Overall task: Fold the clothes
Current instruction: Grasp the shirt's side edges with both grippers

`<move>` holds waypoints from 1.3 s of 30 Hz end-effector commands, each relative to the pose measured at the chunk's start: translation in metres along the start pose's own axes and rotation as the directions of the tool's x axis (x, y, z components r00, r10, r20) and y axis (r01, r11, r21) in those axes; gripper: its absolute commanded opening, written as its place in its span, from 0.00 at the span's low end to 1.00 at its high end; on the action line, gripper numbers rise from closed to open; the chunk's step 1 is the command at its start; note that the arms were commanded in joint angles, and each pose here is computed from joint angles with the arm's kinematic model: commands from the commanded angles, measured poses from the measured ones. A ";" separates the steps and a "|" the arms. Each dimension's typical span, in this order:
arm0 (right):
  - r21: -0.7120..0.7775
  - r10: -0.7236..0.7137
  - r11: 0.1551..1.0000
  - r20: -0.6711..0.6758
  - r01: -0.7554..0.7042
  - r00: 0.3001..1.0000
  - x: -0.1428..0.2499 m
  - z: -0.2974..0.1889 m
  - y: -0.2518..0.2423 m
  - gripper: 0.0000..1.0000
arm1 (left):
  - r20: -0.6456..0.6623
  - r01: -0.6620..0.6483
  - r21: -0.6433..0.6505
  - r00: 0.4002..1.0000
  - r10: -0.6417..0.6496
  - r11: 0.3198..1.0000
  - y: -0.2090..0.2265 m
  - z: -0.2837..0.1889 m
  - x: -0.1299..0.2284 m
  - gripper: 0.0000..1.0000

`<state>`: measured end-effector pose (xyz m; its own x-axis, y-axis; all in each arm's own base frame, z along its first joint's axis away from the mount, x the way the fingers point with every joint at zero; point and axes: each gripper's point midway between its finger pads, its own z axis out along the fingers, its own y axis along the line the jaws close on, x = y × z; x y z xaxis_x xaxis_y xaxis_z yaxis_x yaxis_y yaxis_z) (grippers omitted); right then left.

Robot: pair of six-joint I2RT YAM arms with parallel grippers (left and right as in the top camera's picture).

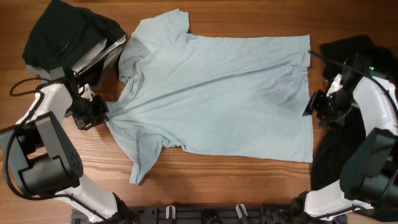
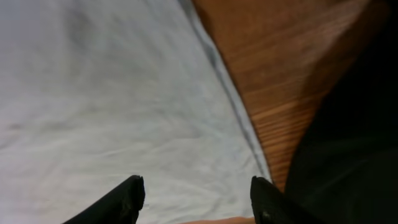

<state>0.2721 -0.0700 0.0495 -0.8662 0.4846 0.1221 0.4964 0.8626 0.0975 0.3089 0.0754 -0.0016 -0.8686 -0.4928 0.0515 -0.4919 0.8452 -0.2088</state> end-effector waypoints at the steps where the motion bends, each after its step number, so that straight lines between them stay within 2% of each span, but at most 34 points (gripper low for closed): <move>1: 0.079 -0.024 0.996 -0.044 0.027 0.999 0.006 0.020 -0.016 0.70 | 0.035 0.019 0.018 0.999 -0.020 1.000 -0.003 -0.009 -0.007 0.04; 4: 0.073 -0.078 0.994 -0.016 0.079 0.997 -0.002 0.028 -0.016 0.75 | 0.033 0.020 0.018 0.999 -0.020 1.000 -0.003 -0.009 -0.007 0.04; 7: 0.067 -0.094 0.993 0.003 0.094 0.996 -0.006 0.032 -0.015 0.75 | 0.034 0.019 0.018 0.999 -0.020 1.000 -0.003 -0.009 -0.007 0.04; 13: 0.009 -0.128 0.992 -0.019 0.128 0.992 -0.002 0.042 -0.006 0.61 | 0.035 0.019 0.019 0.999 -0.019 1.000 -0.003 -0.009 -0.007 0.04; 19: -0.011 -0.133 0.991 -0.006 0.133 0.991 -0.015 0.059 -0.002 0.57 | 0.035 0.019 0.019 0.999 -0.019 1.000 -0.003 -0.009 -0.007 0.04; 21: -0.046 -0.144 0.989 -0.038 0.142 0.989 -0.012 0.070 0.003 0.50 | 0.035 0.018 0.019 0.999 -0.019 1.000 -0.003 -0.009 -0.007 0.04; 23: -0.093 -0.193 0.978 -0.063 0.187 0.979 -0.006 0.074 0.011 0.35 | 0.035 0.019 0.019 0.999 -0.019 1.000 -0.003 -0.009 -0.007 0.04; 24: -0.087 -0.203 0.977 -0.075 0.196 0.976 -0.003 0.074 0.010 0.17 | 0.035 0.018 0.022 0.999 -0.019 1.000 -0.004 -0.009 -0.007 0.04; 25: -0.083 -0.201 0.977 -0.081 0.194 0.976 -0.002 0.074 0.008 0.04 | 0.034 0.018 0.028 0.999 -0.019 0.999 -0.005 -0.009 -0.007 0.04; 31: -0.084 -0.203 0.977 -0.081 0.197 0.976 -0.004 0.067 0.009 0.04 | 0.037 0.017 0.031 0.999 -0.018 0.999 -0.005 -0.009 -0.008 0.04; 35: -0.084 -0.199 0.977 -0.026 0.197 0.980 -0.019 0.041 0.014 0.04 | 0.057 0.010 0.047 0.998 -0.013 0.999 -0.008 -0.010 -0.013 0.04; 39: -0.085 -0.166 0.982 0.062 0.171 0.984 -0.034 0.009 0.021 0.04 | 0.131 -0.088 0.242 0.990 0.057 0.966 -0.047 -0.028 -0.028 0.04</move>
<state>0.2894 -0.0629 0.0101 -0.9386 0.3143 0.1426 0.3374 0.9224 0.1880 0.3280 0.0686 0.0024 -0.8712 -0.4910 -0.0003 -0.4690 0.8323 -0.2956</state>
